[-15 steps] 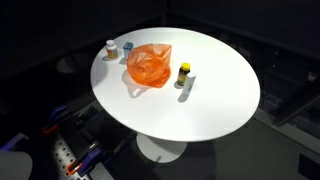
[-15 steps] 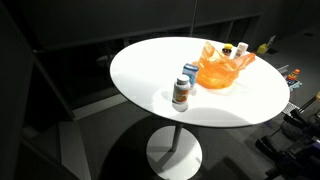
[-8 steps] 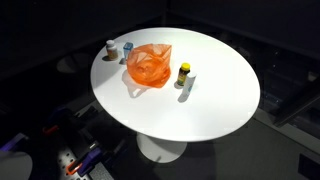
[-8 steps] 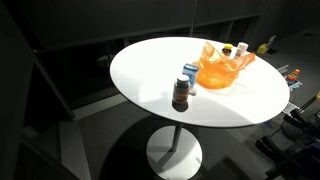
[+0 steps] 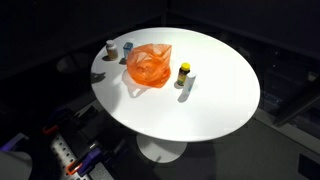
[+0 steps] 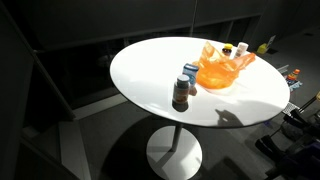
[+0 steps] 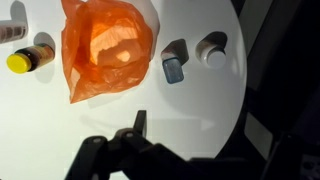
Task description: Pick up the mentos container and put it in the orange plastic
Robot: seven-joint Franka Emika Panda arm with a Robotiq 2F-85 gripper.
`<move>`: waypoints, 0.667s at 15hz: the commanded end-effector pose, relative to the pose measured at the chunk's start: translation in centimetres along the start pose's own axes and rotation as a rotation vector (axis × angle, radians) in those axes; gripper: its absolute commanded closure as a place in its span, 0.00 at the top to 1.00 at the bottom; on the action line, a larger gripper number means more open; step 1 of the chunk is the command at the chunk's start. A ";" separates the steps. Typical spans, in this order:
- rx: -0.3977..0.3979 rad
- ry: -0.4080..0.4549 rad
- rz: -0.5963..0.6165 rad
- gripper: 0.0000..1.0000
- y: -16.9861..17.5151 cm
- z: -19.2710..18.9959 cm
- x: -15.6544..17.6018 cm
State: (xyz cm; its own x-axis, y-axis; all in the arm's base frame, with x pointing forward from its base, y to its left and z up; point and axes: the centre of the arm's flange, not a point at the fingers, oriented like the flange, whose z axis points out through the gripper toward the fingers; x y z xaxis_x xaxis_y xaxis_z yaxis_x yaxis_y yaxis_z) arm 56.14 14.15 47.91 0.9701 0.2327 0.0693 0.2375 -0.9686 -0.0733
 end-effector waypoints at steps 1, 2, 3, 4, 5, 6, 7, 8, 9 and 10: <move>-0.035 -0.050 -0.011 1.00 0.0 2.8 3.1; -0.047 -0.058 -0.017 1.00 -0.3 4.0 3.3; -0.074 -0.065 -0.015 1.00 -0.5 5.1 3.5; -0.088 -0.072 -0.017 1.00 -0.8 6.2 3.7; -0.099 -0.073 -0.018 1.00 -1.1 7.1 3.9; -0.108 -0.077 -0.025 1.00 -1.4 8.1 4.1; -0.111 -0.081 -0.029 1.00 -1.8 8.8 4.3; -0.112 -0.084 -0.031 1.00 -2.1 9.4 4.4; -0.108 -0.090 -0.035 1.00 -2.4 10.0 4.5; -0.106 -0.094 -0.036 1.00 -2.5 10.3 4.5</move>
State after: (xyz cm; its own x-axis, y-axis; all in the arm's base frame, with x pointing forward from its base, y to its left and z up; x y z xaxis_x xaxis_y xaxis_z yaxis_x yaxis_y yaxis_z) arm 59.18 17.71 38.43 0.9599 0.2790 -0.0281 0.2795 -0.9599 0.0194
